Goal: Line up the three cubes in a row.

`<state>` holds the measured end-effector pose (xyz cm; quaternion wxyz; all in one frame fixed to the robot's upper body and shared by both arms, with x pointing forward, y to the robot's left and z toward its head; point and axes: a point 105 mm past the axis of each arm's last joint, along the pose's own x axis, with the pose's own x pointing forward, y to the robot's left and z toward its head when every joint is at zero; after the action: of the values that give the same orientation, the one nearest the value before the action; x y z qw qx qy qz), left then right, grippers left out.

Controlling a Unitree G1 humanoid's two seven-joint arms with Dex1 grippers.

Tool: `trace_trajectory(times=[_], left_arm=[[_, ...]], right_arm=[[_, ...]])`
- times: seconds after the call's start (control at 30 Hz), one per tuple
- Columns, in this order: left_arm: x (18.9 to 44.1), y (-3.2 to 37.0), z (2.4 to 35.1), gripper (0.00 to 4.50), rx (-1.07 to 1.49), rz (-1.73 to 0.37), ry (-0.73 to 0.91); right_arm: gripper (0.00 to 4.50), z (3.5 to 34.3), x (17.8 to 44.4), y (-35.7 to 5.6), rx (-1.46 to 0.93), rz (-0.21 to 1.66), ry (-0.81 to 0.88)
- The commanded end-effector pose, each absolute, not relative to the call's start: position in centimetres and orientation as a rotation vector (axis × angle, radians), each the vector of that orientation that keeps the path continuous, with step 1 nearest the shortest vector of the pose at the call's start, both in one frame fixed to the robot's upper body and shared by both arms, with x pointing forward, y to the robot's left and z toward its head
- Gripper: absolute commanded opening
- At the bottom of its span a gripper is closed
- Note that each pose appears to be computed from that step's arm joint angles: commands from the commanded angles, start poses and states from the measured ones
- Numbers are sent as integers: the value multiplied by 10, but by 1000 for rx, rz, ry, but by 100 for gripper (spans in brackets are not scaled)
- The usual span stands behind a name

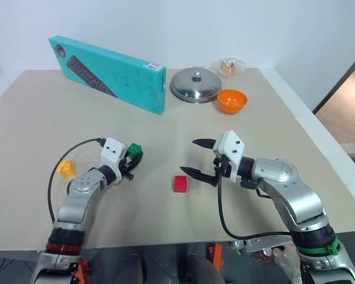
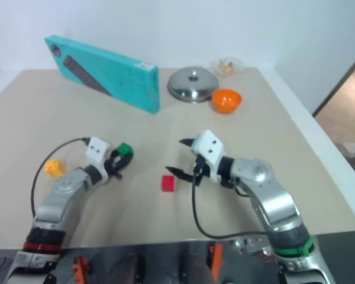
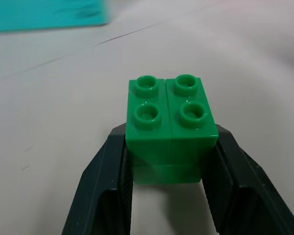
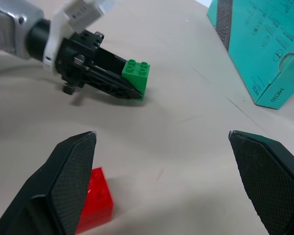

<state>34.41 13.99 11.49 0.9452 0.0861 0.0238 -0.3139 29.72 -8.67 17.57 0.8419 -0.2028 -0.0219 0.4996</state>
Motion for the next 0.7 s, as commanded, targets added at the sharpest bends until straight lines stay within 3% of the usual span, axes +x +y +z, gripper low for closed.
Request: trace_trajectory(times=[0.03, 0.37, 0.7], left_arm=[[333, 137, 138, 133, 210, -750, -27], [307, 134, 130, 133, 331, -1171, 30], [301, 125, 119, 133, 408, -1405, 64]], right_arm=[[450, 190, 288, -90, -444, 1062, -99], [450, 182, 273, -89, -420, 1123, -52], [450, 177, 263, -86, -373, 1193, -5]])
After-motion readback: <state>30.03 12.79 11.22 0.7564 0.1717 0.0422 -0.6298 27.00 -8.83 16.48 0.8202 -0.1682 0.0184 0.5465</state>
